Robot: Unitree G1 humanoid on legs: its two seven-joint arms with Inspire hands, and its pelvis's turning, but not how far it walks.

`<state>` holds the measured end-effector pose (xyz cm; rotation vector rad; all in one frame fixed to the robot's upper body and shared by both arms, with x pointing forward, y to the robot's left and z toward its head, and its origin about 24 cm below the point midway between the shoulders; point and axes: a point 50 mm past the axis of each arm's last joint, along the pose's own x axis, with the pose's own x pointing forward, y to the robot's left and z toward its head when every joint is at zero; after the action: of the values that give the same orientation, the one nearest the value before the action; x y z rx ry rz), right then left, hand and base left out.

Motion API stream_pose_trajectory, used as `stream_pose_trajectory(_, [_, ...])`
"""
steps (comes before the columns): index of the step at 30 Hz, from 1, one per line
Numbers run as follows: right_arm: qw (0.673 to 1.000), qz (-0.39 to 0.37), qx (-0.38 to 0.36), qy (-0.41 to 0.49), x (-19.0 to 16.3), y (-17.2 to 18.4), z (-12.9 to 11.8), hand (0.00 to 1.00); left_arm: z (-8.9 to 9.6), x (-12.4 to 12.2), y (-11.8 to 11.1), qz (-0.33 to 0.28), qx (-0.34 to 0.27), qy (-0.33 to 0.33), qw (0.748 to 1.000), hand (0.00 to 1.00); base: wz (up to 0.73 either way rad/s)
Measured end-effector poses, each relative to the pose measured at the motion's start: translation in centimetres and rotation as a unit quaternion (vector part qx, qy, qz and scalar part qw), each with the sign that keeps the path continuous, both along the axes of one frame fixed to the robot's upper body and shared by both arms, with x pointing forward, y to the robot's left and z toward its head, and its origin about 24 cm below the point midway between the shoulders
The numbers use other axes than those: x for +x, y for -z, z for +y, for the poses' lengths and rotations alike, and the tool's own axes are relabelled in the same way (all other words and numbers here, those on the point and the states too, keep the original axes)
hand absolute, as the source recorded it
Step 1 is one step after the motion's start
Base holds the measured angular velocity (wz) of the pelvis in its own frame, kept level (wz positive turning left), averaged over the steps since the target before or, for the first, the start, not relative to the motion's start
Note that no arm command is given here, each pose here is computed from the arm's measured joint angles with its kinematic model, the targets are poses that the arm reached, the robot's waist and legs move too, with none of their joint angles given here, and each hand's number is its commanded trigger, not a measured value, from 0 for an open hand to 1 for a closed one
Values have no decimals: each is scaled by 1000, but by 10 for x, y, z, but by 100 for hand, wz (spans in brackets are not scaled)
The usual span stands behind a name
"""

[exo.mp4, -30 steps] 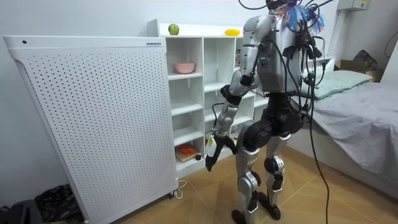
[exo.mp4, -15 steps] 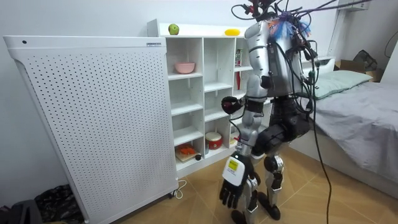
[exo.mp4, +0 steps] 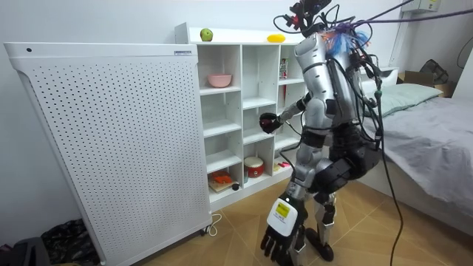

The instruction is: Arrange fruit in the closet

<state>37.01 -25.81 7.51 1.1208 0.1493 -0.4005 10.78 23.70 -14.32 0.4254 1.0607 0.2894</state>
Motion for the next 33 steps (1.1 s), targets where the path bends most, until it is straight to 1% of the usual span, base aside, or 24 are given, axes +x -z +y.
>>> stream_pose_trajectory(5, [999, 0, -27, 27, 5, -24, -16, 100, 3, 2, -5, -18, 4, 6, 1000, 0, 6])
stream_pose_trajectory(6, [999, -2, -33, 33, 5, -29, -20, 87, 4, 1, -6, -20, 6, 7, 1000, 0, 10])
stream_pose_trajectory(7, [999, -3, -35, 38, 5, -31, -22, 56, 5, 1, -7, -20, 7, 8, 1000, 0, 10])
stream_pose_trajectory(8, [998, -4, -41, 44, 5, -36, -25, 56, 5, 0, -8, -23, 8, 11, 1000, 0, 5])
stream_pose_trajectory(9, [998, -10, -44, 48, 6, -41, -26, 10, 5, 0, -9, -25, 11, 17, 999, 0, 3])
stream_pose_trajectory(10, [998, -12, -45, 50, 6, -44, -26, 0, 5, 0, -9, -26, 12, 20, 999, 0, 0])
stream_pose_trajectory(13, [997, -19, -39, 64, 6, -53, -29, 0, 4, -3, -12, -34, 13, 29, 999, 0, 0])
stream_pose_trajectory(18, [995, -2, -33, 89, 5, -59, -31, 0, 3, -10, -11, -29, 12, 31, 999, 0, 0])
stream_pose_trajectory(26, [993, 13, -32, 109, 3, -63, -35, 0, 0, -10, -14, -37, 14, 44, 998, 0, 0])
stream_pose_trajectory(30, [993, 5, -33, 110, 5, -70, -36, 0, -7, -12, -12, -30, 9, 60, 998, 0, -2])
stream_pose_trajectory(33, [993, 0, -30, 114, 5, -74, -39, 0, -8, -12, -12, -28, 9, 64, 997, 0, 4])
